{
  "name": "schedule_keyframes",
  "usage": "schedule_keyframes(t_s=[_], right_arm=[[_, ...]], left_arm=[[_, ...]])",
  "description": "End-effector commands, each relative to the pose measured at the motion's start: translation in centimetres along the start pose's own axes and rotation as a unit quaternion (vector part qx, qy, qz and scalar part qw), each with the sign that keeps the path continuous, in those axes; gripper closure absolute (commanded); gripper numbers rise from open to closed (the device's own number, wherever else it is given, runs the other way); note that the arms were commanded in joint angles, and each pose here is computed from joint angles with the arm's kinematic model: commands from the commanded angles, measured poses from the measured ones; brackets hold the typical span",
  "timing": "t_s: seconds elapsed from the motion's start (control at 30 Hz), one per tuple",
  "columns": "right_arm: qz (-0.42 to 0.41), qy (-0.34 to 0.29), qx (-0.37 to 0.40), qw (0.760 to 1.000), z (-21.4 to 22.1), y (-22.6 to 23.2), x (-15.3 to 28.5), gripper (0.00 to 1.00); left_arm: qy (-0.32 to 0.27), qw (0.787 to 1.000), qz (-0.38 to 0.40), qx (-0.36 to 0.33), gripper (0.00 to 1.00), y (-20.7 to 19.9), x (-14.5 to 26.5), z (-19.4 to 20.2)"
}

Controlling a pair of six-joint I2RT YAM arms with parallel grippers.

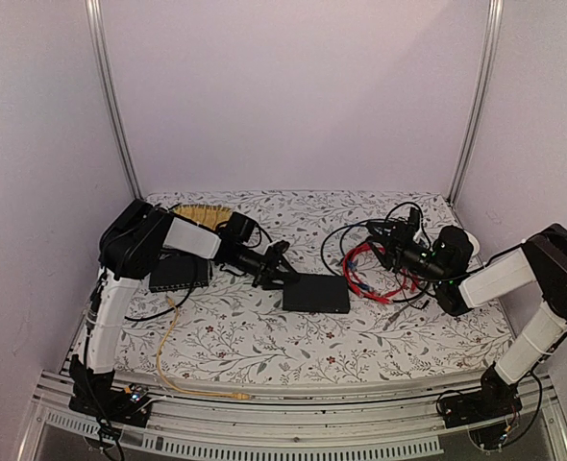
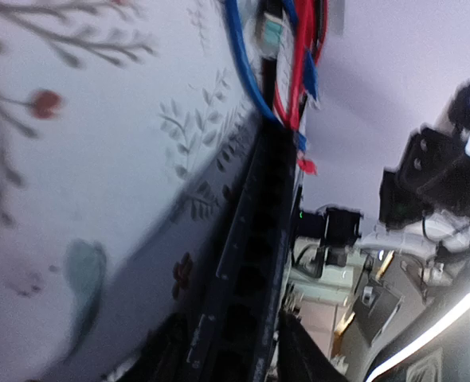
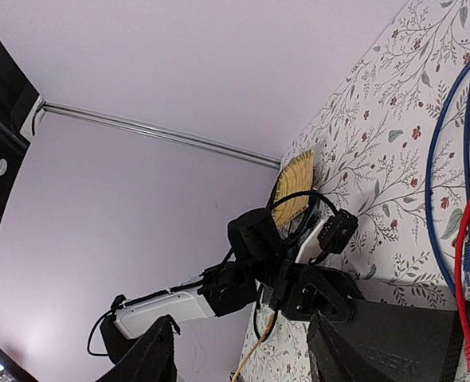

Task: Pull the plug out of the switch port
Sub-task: Place the switch port at the center of the board.

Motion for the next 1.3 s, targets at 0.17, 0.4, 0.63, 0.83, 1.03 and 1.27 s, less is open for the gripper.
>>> schedule_keyframes(t_s=[0.17,0.4,0.63,0.83,1.03,1.27], right_arm=[[0.004,0.004,0.013,1.0,0.3,0.0,0.5,0.45],[0.001,0.003,0.016,1.0,0.2,0.3,0.9,0.45],[0.0,0.004,0.017,1.0,0.4,0.4,1.2,0.45],[0.001,0.004,0.017,1.0,0.5,0.4,1.3,0.45],[-0.002,0.006,0.016,1.0,0.7,0.5,1.1,0.46],[-0.009,0.011,0.011,1.0,1.2,0.6,0.9,0.45]], left_arm=[[-0.074,0.991,-0.1,0.056,0.38,4.3,0.1,0.4],[-0.089,0.983,-0.152,0.055,0.02,4.7,1.3,1.0],[-0.117,0.963,-0.24,0.044,0.02,5.2,3.4,1.1],[-0.123,0.939,-0.321,0.03,0.02,5.2,4.9,1.1],[-0.113,0.908,-0.402,0.019,0.02,5.3,5.4,1.5],[-0.121,0.885,-0.45,0.005,0.02,4.6,6.1,1.7]])
Point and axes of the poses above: each gripper's point midway between its finger pads, its own x axis back along the fingers, its own y axis along the line the jaws close on, z = x × y, the point moved 3 cm from there along x, back along the fingers, and after that the axes turned 12 degrees about x, right-handed, at the moved point
